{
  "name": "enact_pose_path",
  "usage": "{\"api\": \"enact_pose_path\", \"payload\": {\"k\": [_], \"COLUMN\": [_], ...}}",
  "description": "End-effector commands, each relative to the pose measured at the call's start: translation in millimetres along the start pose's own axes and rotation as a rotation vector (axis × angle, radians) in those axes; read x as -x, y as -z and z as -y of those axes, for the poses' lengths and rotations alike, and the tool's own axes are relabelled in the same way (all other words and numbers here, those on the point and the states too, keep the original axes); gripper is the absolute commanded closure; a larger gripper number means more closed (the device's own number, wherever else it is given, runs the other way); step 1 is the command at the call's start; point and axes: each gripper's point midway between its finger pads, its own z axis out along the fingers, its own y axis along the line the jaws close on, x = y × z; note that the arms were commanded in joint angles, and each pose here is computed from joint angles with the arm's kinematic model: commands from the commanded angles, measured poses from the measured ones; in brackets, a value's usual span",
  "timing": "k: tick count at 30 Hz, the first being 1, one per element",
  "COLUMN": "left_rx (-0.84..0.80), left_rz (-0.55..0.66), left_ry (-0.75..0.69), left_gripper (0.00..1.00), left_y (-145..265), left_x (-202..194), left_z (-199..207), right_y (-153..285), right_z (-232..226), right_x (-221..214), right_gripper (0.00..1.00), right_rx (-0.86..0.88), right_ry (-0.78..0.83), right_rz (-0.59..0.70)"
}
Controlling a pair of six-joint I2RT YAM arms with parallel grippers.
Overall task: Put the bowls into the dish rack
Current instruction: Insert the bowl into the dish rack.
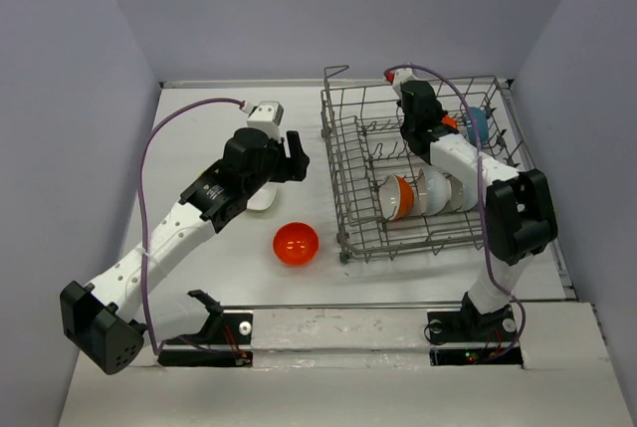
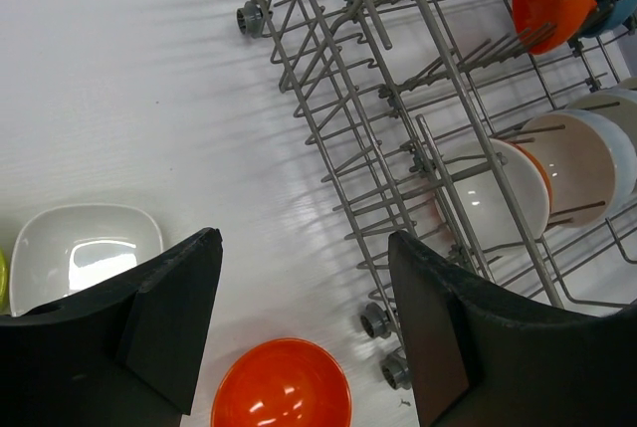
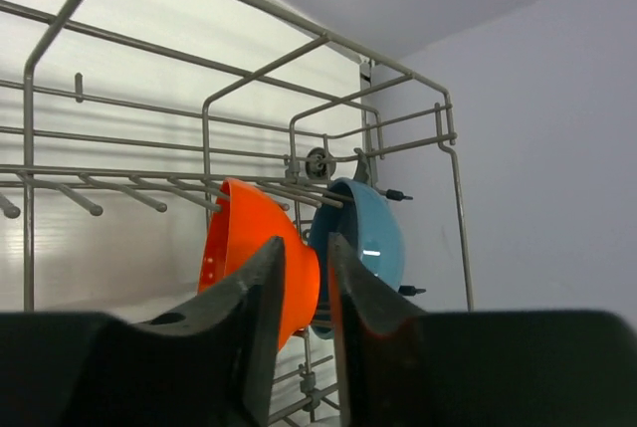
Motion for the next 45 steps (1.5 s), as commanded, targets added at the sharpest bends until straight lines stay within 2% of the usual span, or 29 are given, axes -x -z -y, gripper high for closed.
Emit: {"api": "enact_pose_path", "payload": {"k": [1,4,8,10,11,21,29,45], "left_rx": [-0.003,-0.002,-0.005,-0.003,-0.006,-0.006,-0.004,-0.008], "left_rz": [0.028,0.031,0.035,0.039,0.044,0.052,0.048,0.041], "left_ry": [0.003,0.007,0.008,0.011,0.012,0.017,0.016,0.019], "left_gripper": [0.23,0.23,0.23,0.23,0.23,0.23,0.23,0.23], "left_y": [0.2,0.9,2.1,2.9,4.8,7.1,5.6,3.6], "left_x": [4.6,5.8,6.9,8.1,8.8,10.1,9.4,7.8], "left_z": [-2.1,-2.9,-2.6,-3.4,-3.4,-3.9,-4.3,-4.4], "right_y": [25.7,30.6,39.2,44.6,46.9,44.8,37.9,12.3], "right_z": [19.7,14.4,2.1,-1.8,-8.5,-45.6,-36.6,-26.9], "right_x": [43.9,50.8,52.5,51.9,39.4,15.2,-2.3,-30.4], "right_gripper": [0.78,0.90,0.98,0.98,0.99,0.99,0.99,0.99], "right_rx": [0.036,0.097,0.193,0.228,0.237,0.319,0.214,0.112], "right_ry": [-0.121,-0.166,-0.225,-0.270,-0.327,-0.390,-0.364,-0.377], "right_rz": [0.124,0.140,0.139,0.132,0.070,-0.075,-0.144,-0.222]}}
